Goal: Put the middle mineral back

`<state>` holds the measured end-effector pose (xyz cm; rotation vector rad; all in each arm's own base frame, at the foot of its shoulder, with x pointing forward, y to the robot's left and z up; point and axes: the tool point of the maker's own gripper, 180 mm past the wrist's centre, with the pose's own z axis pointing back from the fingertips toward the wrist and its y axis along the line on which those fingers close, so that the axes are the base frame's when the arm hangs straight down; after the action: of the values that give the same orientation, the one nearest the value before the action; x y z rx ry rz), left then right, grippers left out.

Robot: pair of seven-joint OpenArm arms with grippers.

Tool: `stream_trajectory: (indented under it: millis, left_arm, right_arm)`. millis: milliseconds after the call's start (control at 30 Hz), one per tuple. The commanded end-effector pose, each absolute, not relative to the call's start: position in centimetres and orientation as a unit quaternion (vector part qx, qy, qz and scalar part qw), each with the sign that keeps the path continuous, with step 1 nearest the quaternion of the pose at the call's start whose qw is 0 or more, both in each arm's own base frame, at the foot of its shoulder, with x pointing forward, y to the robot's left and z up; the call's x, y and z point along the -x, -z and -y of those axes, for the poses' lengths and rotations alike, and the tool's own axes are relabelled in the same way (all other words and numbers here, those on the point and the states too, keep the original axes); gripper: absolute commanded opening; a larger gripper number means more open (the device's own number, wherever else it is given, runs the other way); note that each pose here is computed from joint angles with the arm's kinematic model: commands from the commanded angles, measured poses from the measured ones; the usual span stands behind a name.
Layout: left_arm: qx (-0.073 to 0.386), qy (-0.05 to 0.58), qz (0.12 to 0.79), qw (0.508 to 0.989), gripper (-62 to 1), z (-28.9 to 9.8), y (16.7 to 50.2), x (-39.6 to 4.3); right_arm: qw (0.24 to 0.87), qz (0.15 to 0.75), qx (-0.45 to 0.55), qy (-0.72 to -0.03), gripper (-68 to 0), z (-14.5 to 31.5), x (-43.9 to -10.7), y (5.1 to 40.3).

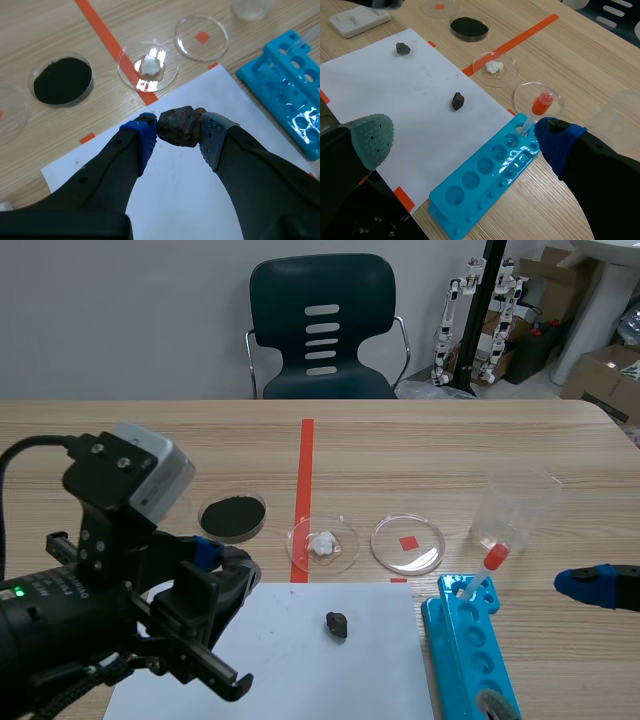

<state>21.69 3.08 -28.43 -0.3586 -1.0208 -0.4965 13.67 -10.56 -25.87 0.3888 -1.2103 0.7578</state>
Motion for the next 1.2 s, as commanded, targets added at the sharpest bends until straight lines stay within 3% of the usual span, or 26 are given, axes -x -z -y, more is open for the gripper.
stream_trajectory:
  millis: [0, 467, 1167]
  left_arm:
    - [0.169, 0.225, 0.485, 0.828, -46.4, -2.8, 28.6, -22.4]
    - [0.127, 0.193, 0.373, 0.899, -46.4, -1.0, 34.9, -24.7]
    - [0.051, 0.139, 0.203, 0.968, -46.4, -0.4, 39.6, -27.1]
  right_arm:
    - [0.732, 0.561, -0.180, -0.342, -8.8, 10.4, -13.9, 25.4]
    - [0.732, 0.561, -0.180, -0.342, -8.8, 10.4, -13.9, 25.4]
    - [0.732, 0.561, -0.180, -0.342, -8.8, 10.4, -14.0, 25.4]
